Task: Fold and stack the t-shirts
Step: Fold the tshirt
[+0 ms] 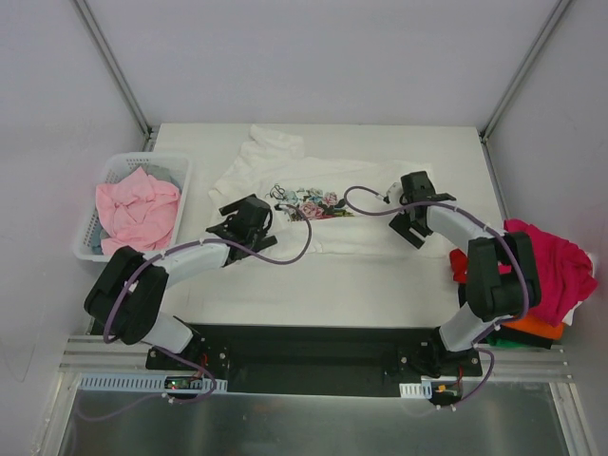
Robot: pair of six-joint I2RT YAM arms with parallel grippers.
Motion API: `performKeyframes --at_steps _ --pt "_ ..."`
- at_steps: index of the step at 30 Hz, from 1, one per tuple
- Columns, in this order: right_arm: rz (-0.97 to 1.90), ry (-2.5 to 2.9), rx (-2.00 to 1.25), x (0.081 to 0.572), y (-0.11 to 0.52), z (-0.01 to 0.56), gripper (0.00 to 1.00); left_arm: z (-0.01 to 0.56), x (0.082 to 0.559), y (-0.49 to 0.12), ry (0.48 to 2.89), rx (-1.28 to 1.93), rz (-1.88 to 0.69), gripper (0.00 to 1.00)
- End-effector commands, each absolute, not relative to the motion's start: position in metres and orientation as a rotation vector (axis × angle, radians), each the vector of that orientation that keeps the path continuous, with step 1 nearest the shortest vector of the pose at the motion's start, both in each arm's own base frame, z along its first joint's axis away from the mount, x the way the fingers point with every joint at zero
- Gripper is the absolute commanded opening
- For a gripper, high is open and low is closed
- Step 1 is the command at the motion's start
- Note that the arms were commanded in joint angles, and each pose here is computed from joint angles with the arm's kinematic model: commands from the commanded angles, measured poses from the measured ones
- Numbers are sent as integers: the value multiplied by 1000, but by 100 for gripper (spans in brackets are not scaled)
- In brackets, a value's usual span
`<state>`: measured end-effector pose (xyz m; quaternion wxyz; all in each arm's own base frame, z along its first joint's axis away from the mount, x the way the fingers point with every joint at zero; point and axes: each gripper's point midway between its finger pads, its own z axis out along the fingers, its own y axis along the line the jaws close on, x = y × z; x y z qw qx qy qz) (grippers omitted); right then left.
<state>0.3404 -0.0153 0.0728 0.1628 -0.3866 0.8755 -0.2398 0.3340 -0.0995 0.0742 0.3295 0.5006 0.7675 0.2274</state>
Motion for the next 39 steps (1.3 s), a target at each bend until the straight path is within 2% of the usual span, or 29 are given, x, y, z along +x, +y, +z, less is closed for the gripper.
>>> performKeyframes --at_steps 1,10,16,39 --pt "-689 2446 -1092 372 -6 68 97 76 348 -107 1990 1303 608 99" --pt "-713 2430 -1137 377 -7 36 97 50 347 -101 2029 1356 647 99" --pt "-736 2445 -1170 362 -13 17 97 37 338 -92 2058 1388 676 99" --pt "-728 2514 -1209 291 -22 10 97 10 273 -66 2141 1459 659 99"
